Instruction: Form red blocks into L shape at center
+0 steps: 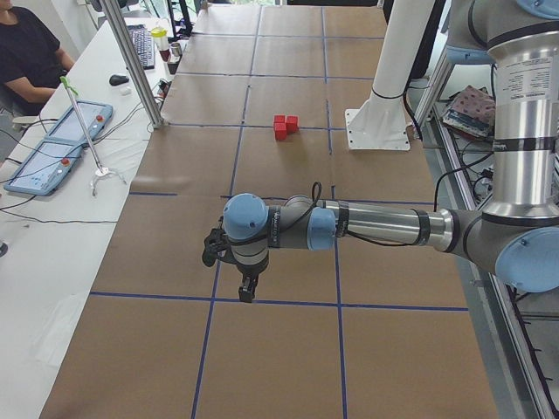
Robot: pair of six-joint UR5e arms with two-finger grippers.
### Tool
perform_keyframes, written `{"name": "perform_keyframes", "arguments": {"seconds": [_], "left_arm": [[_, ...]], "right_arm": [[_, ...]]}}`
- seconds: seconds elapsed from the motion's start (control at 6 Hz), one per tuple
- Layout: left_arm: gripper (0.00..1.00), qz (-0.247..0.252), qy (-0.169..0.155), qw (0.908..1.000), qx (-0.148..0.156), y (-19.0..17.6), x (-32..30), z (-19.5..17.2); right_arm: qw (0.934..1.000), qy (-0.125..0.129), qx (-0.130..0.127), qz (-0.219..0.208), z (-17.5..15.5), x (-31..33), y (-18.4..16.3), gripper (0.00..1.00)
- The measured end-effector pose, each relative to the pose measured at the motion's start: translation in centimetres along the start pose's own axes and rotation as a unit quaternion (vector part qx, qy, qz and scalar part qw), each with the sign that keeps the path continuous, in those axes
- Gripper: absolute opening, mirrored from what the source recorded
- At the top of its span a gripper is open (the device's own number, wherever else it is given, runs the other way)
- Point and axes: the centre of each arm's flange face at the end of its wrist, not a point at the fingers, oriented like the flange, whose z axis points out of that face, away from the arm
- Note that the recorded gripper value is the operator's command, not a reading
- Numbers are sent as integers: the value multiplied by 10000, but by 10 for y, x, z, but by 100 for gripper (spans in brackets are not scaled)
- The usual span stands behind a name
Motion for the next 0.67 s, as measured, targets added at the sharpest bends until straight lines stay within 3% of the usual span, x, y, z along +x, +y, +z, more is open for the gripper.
{"name": "perform_keyframes", "arguments": {"seconds": [0.67], "left_arm": [[100, 40, -88, 10000, 3, -7, 1, -2]], "right_arm": [[9985, 107, 435, -319, -9, 9, -7, 100]]}}
